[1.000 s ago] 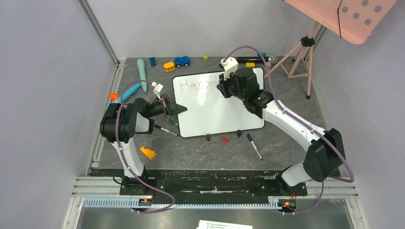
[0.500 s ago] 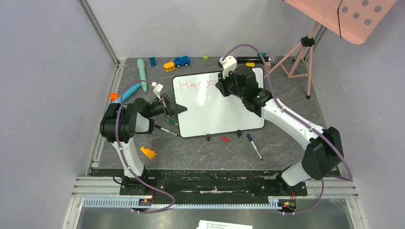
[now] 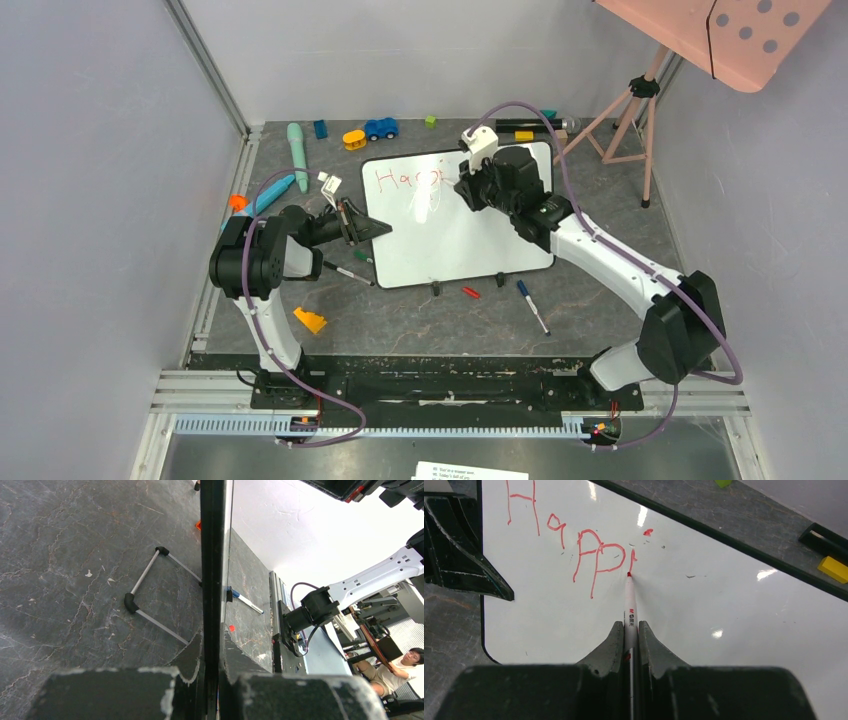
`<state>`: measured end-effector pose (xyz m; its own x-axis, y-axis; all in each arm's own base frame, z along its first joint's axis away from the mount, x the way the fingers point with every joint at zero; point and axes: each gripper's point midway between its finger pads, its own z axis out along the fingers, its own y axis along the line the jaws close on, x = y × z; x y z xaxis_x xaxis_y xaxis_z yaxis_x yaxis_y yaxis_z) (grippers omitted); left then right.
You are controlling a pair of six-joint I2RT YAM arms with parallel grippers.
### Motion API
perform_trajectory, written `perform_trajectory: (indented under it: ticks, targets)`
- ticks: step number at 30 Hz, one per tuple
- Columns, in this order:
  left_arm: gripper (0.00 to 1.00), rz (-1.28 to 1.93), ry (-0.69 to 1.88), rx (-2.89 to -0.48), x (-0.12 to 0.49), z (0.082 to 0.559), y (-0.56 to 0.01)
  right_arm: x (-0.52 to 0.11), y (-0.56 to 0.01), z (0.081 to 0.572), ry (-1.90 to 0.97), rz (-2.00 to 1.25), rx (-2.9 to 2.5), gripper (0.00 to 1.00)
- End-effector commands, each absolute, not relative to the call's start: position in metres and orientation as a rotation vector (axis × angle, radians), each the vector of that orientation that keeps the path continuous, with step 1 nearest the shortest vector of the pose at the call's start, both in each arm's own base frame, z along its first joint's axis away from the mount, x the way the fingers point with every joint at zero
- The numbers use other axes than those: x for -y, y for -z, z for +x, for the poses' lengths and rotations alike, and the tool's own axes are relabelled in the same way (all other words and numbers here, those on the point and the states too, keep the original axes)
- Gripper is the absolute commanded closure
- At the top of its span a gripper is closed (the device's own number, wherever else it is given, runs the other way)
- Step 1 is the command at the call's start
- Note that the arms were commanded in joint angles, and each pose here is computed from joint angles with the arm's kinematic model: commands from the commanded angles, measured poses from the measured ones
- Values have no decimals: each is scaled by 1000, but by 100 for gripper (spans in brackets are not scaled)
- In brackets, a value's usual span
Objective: Write a sentence on the whiteboard
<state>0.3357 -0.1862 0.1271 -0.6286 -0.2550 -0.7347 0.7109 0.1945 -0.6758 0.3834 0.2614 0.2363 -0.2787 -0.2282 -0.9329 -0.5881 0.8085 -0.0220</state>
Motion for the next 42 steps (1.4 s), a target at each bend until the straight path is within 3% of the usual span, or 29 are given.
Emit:
perform_trajectory:
  ticks: [1,18,42]
  targets:
    - [98,562,1472,-1598,189,333,-131,-255,-233,377,-394,-621,-1860,100]
    - [98,560,1473,-1600,189,332,-131,-258,-293,374,-442,-598,-1741,100]
    - [98,561,1474,-1599,189,333,-131,-253,-280,398,-382,-568,-1785,100]
